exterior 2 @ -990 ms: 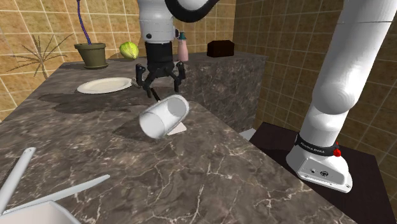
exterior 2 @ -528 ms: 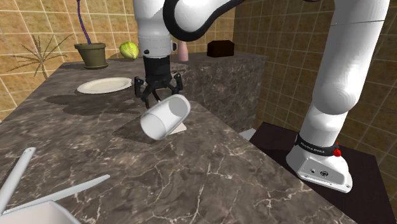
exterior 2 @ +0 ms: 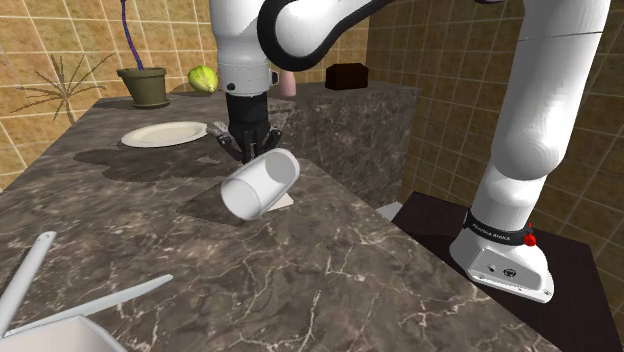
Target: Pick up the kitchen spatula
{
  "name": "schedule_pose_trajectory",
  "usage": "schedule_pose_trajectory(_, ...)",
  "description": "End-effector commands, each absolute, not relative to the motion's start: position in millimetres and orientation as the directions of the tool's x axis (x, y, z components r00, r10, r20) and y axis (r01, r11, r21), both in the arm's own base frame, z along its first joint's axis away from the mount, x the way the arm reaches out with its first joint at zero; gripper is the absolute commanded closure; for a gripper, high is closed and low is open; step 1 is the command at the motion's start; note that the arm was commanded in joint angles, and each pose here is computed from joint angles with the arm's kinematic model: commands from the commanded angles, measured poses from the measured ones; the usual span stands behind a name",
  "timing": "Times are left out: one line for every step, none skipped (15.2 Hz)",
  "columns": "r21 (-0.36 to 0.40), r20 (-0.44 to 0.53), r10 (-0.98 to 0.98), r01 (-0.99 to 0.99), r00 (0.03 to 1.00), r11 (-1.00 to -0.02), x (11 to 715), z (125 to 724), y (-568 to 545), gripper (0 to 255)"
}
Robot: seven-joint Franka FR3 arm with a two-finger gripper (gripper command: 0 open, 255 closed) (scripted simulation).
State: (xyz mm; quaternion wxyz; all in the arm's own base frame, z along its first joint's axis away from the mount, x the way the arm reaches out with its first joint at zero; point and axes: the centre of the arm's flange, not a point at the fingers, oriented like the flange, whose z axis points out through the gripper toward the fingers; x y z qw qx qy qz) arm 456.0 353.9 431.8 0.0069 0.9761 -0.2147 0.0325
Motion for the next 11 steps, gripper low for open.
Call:
schedule_pose_trajectory(0.0, 0.066, -0.419, -0.42, 0.906, -0.908, 456, 432, 354, 255)
schedule_pose_trajectory(0.0, 0.066, -0.419, -0.42, 0.906, -0.908, 456, 432, 354, 255)
schedule_pose_trajectory(0.0, 0.066, -0.419, -0.42, 0.906, -0.908, 456, 432, 354, 255)
schedule_pose_trajectory(0.0, 0.066, -0.419, -0.42, 0.906, -0.908, 456, 433, 354, 255)
schedule_pose_trajectory(0.0, 0.066, -0.419, -0.42, 0.906, -0.908, 456, 438, 354, 255)
schedule_pose_trajectory(0.0, 0.066, -0.419, -0.42, 0.906, -0.908, 456, 443, 354, 255)
schedule_pose_trajectory(0.0, 0.066, -0.419, -0.42, 0.906, -0.908, 456, 449, 354, 255)
schedule_pose_trajectory(0.0, 0.066, -0.419, -0.42, 0.906, -0.908, 456, 454, 354, 255)
schedule_pose_trajectory(0.0, 0.066, -0.419, -0.42, 0.906, -0.908, 456, 459, 354, 255)
schedule_pose_trajectory(0.0, 0.066, -0.419, -0.42, 0.906, -0.908, 456, 464, 354, 255)
schedule_pose_trajectory(0.0, 0.066, -0.419, -0.42, 0.906, -0.908, 456, 470, 354, 255)
